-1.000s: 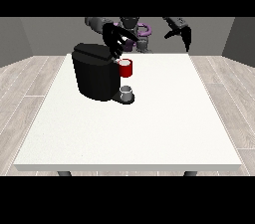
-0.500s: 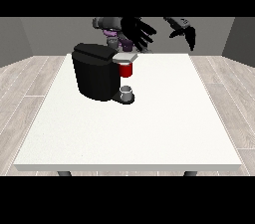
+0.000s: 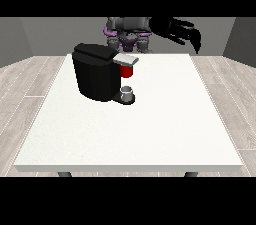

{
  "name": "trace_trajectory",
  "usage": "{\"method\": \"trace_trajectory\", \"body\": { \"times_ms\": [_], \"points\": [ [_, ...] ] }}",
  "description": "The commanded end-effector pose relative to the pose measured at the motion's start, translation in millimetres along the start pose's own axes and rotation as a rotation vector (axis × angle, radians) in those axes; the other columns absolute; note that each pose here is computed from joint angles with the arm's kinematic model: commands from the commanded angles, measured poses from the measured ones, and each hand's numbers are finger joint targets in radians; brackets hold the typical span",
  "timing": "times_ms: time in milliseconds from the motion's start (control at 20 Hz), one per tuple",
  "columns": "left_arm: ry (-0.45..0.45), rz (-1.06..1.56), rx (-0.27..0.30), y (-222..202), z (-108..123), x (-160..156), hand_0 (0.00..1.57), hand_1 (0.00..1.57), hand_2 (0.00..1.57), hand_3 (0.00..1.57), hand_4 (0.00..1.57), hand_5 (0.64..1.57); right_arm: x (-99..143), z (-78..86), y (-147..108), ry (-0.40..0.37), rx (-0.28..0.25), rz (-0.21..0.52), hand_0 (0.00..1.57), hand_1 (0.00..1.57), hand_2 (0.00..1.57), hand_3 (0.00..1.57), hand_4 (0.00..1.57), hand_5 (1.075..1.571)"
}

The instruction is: Insert the coffee pod into the coffee machine and close the lid

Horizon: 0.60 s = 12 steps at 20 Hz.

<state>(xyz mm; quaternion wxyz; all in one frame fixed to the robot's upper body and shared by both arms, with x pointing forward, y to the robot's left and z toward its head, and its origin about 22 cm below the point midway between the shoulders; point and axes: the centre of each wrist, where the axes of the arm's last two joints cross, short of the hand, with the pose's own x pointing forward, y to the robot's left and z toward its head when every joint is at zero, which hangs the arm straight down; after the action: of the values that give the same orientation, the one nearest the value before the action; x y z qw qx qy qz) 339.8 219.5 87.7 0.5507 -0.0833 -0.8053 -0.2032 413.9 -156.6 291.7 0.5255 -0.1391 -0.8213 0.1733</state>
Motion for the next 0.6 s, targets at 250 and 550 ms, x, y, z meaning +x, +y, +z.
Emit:
{"method": "trace_trajectory", "body": {
  "times_ms": [250,550],
  "points": [
    [-0.031,-0.011,-0.008,-4.1,-17.7,22.9,0.0,0.0,0.0,0.0,0.35,1.571,10.7,-22.0,8.2,-0.055,0.021,-0.047,0.0,0.0,0.0,0.0,0.05,1.571],
    [-0.008,-0.011,-0.052,-16.5,5.3,3.1,0.0,0.0,0.0,0.0,0.26,1.571,-0.7,-20.0,37.7,-0.05,0.027,-0.099,0.0,0.0,0.0,0.0,0.0,1.571]
  ]
}}
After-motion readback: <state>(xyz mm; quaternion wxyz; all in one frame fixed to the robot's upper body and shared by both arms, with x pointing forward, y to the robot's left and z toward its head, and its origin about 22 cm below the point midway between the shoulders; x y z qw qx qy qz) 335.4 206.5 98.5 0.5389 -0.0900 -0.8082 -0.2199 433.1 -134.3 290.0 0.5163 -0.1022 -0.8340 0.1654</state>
